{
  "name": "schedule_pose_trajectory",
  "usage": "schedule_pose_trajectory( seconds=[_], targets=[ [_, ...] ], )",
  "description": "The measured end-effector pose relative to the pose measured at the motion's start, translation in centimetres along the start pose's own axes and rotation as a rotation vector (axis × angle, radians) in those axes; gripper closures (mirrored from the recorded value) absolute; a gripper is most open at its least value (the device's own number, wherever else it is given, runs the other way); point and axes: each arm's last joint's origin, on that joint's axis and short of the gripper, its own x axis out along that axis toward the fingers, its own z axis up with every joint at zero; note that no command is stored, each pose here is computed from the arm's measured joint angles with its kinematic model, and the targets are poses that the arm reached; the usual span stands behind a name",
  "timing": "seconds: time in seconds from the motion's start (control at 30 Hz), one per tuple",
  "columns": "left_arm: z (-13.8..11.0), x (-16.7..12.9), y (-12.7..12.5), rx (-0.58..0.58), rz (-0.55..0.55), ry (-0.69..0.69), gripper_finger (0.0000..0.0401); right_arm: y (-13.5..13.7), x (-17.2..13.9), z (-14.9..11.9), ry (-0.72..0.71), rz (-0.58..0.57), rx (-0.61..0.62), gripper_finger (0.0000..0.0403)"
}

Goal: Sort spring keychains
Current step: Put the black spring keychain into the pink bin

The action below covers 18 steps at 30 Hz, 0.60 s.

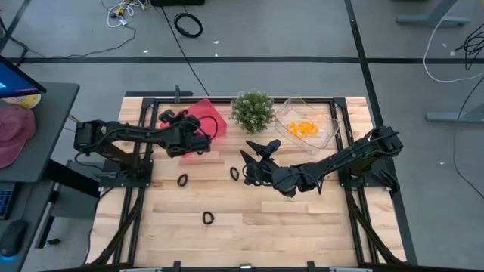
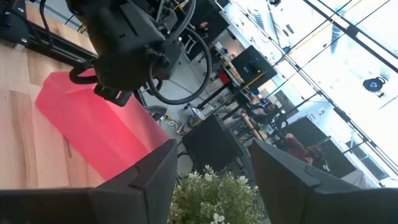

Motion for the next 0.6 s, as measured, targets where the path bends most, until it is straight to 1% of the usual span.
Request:
schedule_pose_trajectory(
  seconds=[0.17,0.33,0.43,0.53,0.6],
  targets=[
    [0.2,0.0,-0.24,-0.023,-0.043,0.01,0.0297,-0.07,0.16,-0.05,0.003,-0.003,0.011,0.0195],
    [0.26,-0.05,-0.38,-0.014,-0.073,0.017,0.025,-0.03,0.16,-0.02,-0.009,0.01,0.027,0.0195],
    [0.24,-0.05,-0.43,-0.014,-0.089,0.024,0.0231,-0.03,0.16,-0.02,-0.009,0.011,0.033,0.0195],
    [0.24,-0.06,-0.49,0.001,-0.106,0.031,0.0221,-0.09,0.34,-0.1,-0.004,0.009,0.077,0.0195],
    [0.32,-0.07,-0.58,-0.003,-0.125,0.034,0.0219,-0.04,0.64,-0.34,0.0,0.027,0.107,0.0195]
  ],
)
